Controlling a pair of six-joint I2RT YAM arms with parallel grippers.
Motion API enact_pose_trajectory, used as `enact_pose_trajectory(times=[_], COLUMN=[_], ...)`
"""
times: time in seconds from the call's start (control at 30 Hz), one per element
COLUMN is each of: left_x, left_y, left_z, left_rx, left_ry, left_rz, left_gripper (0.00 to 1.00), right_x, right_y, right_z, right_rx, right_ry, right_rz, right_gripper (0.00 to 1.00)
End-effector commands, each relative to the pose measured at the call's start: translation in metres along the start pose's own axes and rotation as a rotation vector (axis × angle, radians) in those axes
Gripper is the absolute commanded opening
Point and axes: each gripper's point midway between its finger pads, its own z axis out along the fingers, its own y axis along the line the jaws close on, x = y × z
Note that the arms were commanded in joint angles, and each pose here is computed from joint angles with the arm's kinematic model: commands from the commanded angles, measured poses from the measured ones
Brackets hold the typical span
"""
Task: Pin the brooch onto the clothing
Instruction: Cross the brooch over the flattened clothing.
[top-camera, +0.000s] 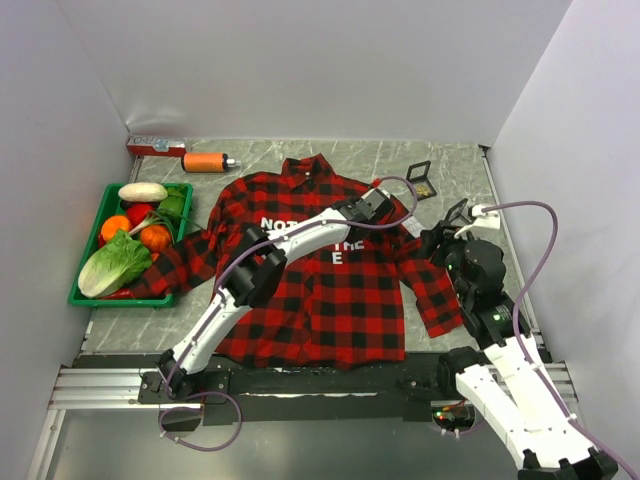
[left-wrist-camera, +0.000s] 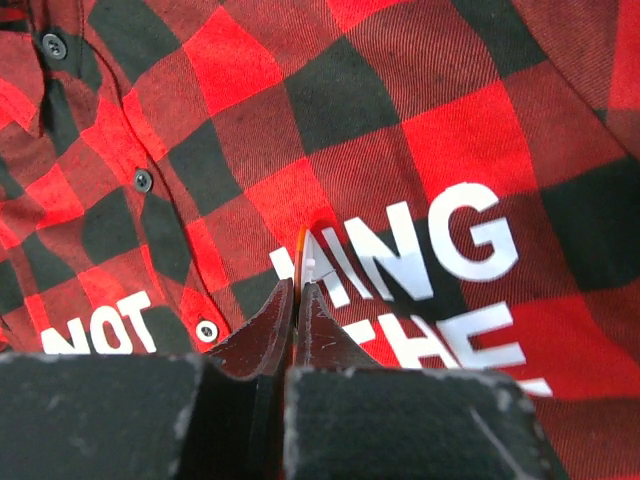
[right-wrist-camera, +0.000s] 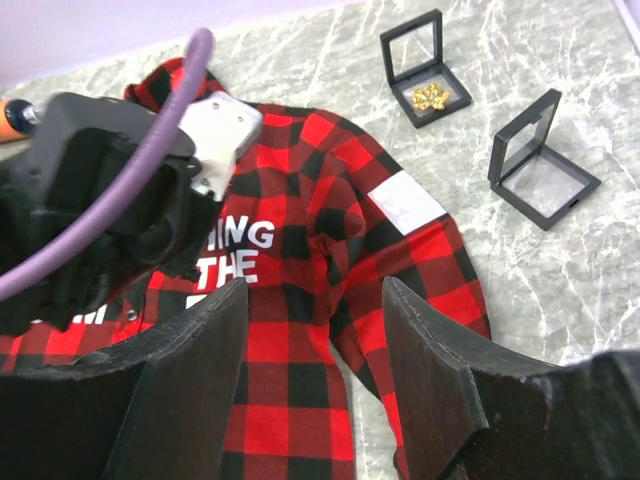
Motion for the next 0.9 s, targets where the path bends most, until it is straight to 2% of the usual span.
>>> enact_pose_trajectory(times=[0.0, 0.87], left_x=[-0.017, 0.011], left_y=[-0.001, -0.034], left_z=[-0.002, 0.007], left_rx=[-0.004, -0.101], left_ry=[-0.036, 0.002], left_rz=[-0.003, 0.251], left_gripper=[0.01, 0.01], right_x=[-0.015, -0.01], right_y=[-0.003, 0.004], right_z=[-0.01, -0.008], right_rx=[0.002, -0.035], right_ry=[-0.064, -0.053], right_rz=[0.012, 0.021], right_gripper=[0.63, 0.64])
